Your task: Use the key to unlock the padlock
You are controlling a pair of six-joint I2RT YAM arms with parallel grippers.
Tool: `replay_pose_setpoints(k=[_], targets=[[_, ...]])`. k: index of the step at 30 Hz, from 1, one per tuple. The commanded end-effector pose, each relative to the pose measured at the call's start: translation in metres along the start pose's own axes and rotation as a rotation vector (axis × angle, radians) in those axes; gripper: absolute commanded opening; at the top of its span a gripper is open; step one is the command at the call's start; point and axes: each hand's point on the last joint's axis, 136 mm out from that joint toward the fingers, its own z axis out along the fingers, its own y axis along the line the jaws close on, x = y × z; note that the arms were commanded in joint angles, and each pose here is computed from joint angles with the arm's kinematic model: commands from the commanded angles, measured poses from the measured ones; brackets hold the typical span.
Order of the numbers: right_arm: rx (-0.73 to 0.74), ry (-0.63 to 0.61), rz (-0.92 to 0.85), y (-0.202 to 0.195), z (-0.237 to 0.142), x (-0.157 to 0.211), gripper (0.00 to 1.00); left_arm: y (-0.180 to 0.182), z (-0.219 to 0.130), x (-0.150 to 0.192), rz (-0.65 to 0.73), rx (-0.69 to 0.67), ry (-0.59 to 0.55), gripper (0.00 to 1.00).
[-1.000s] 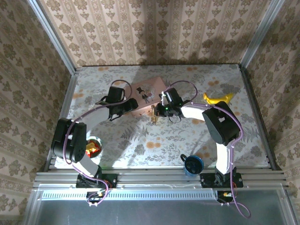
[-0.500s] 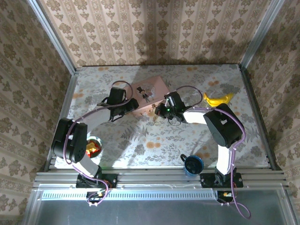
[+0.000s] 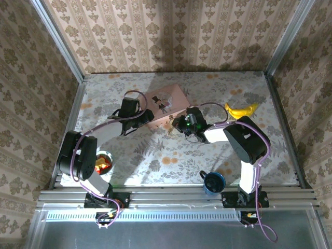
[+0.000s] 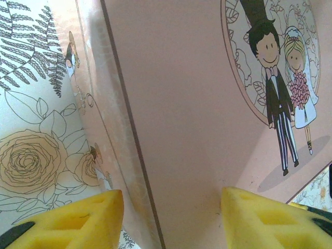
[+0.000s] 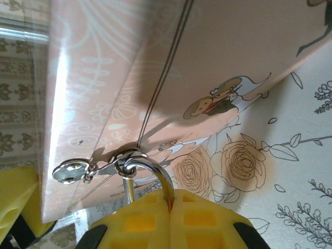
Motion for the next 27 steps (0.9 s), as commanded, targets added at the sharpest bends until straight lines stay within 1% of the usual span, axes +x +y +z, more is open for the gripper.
replay_pose_setpoints(k=[1,9,17,27], targets=[[0.025,-0.08,0.082,-0.009,-0.006,-0.013,0.0,0.047,0.006,0.046,-0.052,-0.156,0.139,0.52],[-0.023,-0.122,0.168,-0.007,-0.002,-0.013,0.0,0.049,0.006,0.05,-0.064,-0.153,0.146,0.52],[-0.07,-0.18,0.299,-0.022,0.007,-0.011,0.0,0.048,0.006,0.052,-0.071,-0.14,0.153,0.5],[-0.105,-0.24,0.333,-0.024,0.003,-0.017,0.0,0.049,0.007,0.057,-0.078,-0.134,0.165,0.49]])
